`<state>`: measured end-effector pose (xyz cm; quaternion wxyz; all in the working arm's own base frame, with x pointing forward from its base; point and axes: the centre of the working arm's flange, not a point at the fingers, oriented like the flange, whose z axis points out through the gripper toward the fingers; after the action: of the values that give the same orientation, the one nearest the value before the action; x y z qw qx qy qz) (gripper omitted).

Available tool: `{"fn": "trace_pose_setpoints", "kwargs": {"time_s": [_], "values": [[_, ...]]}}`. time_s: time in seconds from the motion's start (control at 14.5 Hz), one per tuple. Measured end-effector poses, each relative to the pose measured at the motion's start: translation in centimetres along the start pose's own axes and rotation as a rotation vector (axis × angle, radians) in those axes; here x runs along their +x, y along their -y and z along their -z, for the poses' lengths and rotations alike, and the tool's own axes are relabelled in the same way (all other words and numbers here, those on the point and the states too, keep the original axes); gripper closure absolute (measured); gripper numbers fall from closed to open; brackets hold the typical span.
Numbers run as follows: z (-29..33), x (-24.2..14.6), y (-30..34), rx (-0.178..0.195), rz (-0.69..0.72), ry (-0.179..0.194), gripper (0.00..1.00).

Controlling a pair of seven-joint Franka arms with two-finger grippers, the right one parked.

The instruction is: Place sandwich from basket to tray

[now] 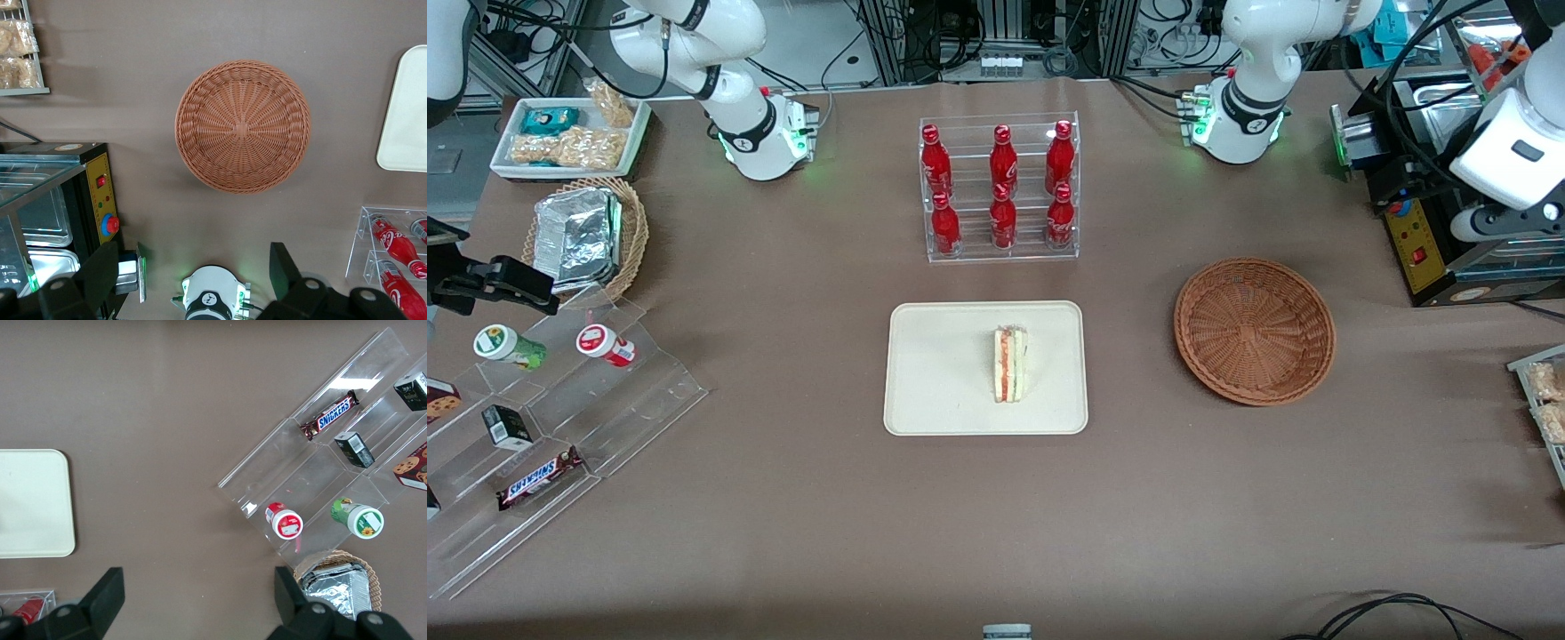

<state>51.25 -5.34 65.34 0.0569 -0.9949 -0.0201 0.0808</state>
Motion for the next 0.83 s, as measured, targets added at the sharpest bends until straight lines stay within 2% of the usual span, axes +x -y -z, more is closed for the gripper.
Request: {"fn": "trace_pose_setpoints", "kwargs": {"time_s": [0.14,0.34,0.41,0.55,0.83], "values": [[0.1,-0.1,0.3,-0.02,0.004,0.002,0.0],[-0.1,0.2,1.9,-0.107,0.033,0.014,0.0],[-0.2,0.2,2.8,-0.122,0.048,0.016,0.0],[-0.2,0.4,3.5,-0.13,0.061,0.01,0.0],[0.2,0.8,3.2,-0.136,0.134,-0.026,0.0]]}}
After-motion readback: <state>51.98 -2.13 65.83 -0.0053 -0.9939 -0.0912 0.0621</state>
